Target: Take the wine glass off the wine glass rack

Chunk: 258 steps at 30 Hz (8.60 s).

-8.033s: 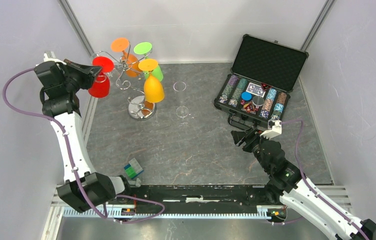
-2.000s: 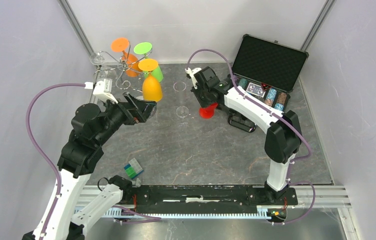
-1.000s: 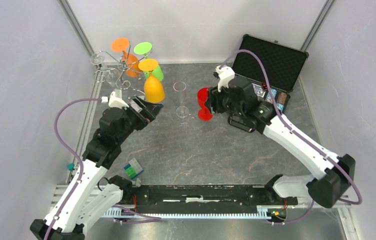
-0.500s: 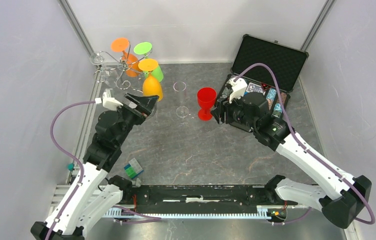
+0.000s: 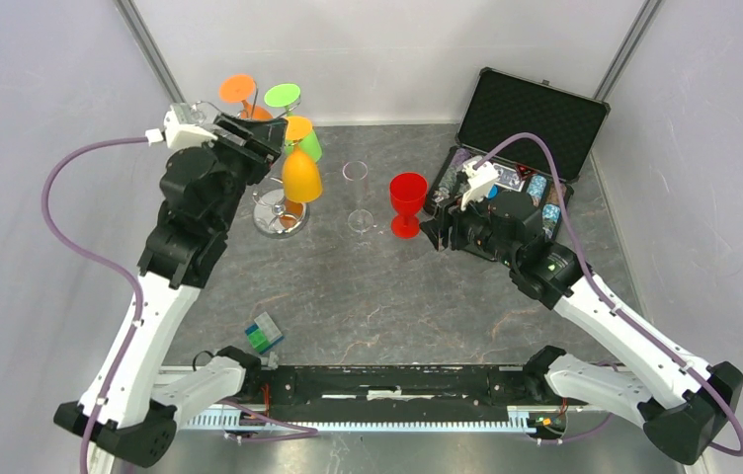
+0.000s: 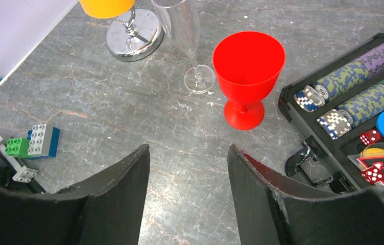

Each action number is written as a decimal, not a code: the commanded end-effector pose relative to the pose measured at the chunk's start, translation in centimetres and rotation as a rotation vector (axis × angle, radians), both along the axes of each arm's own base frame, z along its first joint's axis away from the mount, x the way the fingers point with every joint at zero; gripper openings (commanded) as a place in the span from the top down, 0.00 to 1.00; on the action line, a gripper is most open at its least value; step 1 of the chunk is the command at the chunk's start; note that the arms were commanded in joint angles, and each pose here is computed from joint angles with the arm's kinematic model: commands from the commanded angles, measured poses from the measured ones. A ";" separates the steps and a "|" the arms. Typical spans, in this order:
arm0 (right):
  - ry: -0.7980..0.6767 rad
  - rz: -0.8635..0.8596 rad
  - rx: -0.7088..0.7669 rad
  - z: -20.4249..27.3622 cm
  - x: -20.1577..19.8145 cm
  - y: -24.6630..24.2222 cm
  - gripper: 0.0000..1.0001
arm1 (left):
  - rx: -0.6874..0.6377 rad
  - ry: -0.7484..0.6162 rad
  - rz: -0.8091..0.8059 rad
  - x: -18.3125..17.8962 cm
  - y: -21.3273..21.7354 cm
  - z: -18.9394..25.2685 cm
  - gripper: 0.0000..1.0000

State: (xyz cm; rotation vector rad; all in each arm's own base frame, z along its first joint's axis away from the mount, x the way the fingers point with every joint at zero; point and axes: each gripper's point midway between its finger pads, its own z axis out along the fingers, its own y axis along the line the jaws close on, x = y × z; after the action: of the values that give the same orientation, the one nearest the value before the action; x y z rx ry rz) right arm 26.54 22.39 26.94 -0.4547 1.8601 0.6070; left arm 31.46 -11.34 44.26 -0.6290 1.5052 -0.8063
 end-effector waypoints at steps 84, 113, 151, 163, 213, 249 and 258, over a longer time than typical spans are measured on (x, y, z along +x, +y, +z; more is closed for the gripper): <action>0.041 0.015 0.037 -2.7 -0.1 0.8 0.38 | -0.151 0.205 -0.270 9.7 0.0 -6.6 0.76; 0.051 0.013 0.043 -3.2 -0.3 0.7 0.39 | -0.323 0.267 -0.399 10.6 -3.4 -8.3 0.80; 0.043 0.006 0.072 -2.7 -0.6 0.5 0.33 | -0.338 0.122 -0.266 9.1 2.2 -3.4 0.98; -0.004 0.026 0.099 -1.7 -0.9 0.6 0.20 | -0.335 0.040 -0.310 11.7 0.8 -1.8 0.98; -0.207 0.197 0.755 7.7 -5.5 1.6 0.07 | -0.526 -0.209 -0.819 -3.0 -11.6 10.1 0.98; -0.318 0.402 1.272 14.2 -11.1 -1.9 0.08 | -1.018 -0.106 -1.078 -12.9 -14.4 9.9 0.98; -0.328 0.515 1.277 15.6 -12.6 -1.3 0.25 | -1.003 -0.117 -1.087 -13.3 -14.4 10.3 0.98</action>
State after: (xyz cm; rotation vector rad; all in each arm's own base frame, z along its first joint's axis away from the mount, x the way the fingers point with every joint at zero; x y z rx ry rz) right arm 15.88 21.30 40.13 -0.0394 0.8496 1.7056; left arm 19.85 -26.90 51.90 -0.4588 1.2903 -2.4147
